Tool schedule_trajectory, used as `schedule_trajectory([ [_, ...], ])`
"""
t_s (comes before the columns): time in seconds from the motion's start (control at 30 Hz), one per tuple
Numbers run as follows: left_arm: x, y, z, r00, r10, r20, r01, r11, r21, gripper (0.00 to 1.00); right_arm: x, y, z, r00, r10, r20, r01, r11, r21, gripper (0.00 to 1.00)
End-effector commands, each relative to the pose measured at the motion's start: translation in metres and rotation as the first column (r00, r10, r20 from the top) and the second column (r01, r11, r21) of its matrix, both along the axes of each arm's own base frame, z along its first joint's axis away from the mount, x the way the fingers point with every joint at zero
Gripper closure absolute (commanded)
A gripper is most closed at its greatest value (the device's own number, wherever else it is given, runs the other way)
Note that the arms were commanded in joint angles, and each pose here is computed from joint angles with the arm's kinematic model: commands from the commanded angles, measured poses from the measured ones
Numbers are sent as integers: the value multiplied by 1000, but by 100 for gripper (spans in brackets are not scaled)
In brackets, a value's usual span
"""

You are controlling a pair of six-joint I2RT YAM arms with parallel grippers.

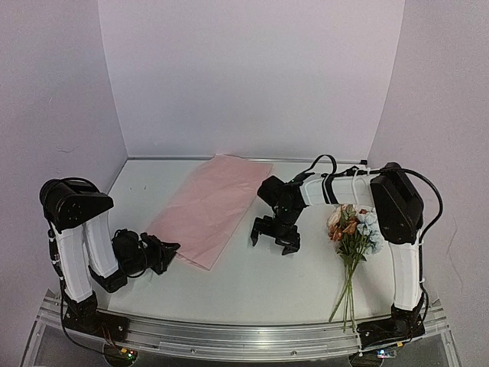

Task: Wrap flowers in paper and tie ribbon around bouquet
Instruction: Pick up the corner of the folded wrapping paper at the center of the board, then pass from the left arm to the right

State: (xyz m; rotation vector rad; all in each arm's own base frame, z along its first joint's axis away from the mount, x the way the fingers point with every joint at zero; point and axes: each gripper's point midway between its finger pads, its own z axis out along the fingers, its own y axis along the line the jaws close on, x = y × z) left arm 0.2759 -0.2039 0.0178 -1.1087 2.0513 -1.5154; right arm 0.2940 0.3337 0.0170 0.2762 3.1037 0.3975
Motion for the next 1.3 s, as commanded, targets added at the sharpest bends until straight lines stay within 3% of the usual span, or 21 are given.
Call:
schedule_trajectory([
  [0.0,17,23,54,975,54,215,-46,998,-41,100,-3,-10,24,998,39,57,-38,999,-17,2],
  [0.07,21,23,63,966,4,259,-16,999,45,100,-3,-13,30,996,53,67,-51,998,-21,2],
  [0.13,30,21,74,951,-86,297,19,975,220,100,-4,-17,37,994,73,80,-71,997,-32,2],
  [0.3,34,33,134,877,-273,395,-6,816,578,100,-8,-30,53,985,123,122,-115,991,-65,2],
  [0.37,33,28,164,808,-426,408,12,703,711,100,-9,-35,62,980,139,141,-129,989,-76,2],
  [0.43,22,18,170,757,-549,355,68,605,793,100,-10,-40,69,976,149,156,-137,987,-88,2],
  [0.53,0,-13,175,630,-730,264,120,427,896,100,-12,-46,81,973,152,174,-138,986,-93,2],
  [0.67,-38,-68,148,429,-901,62,194,158,968,100,-13,-46,99,972,140,188,-129,989,-69,2],
  [0.77,-64,-97,104,312,-938,-150,239,-76,968,100,-15,-46,110,971,130,201,-122,991,-51,2],
  [0.83,-81,-112,77,243,-937,-249,254,-187,949,100,-16,-46,117,970,126,209,-121,992,-38,2],
  [0.93,-100,-134,59,168,-938,-304,226,-264,938,100,-17,-42,127,970,118,214,-120,993,-7,2],
  [1.03,-114,-147,50,129,-931,-342,186,-317,930,100,-16,-33,138,970,113,214,-122,992,30,2],
  [1.27,-128,-156,47,92,-938,-333,169,-315,934,100,-12,9,147,977,122,175,-146,980,135,2],
])
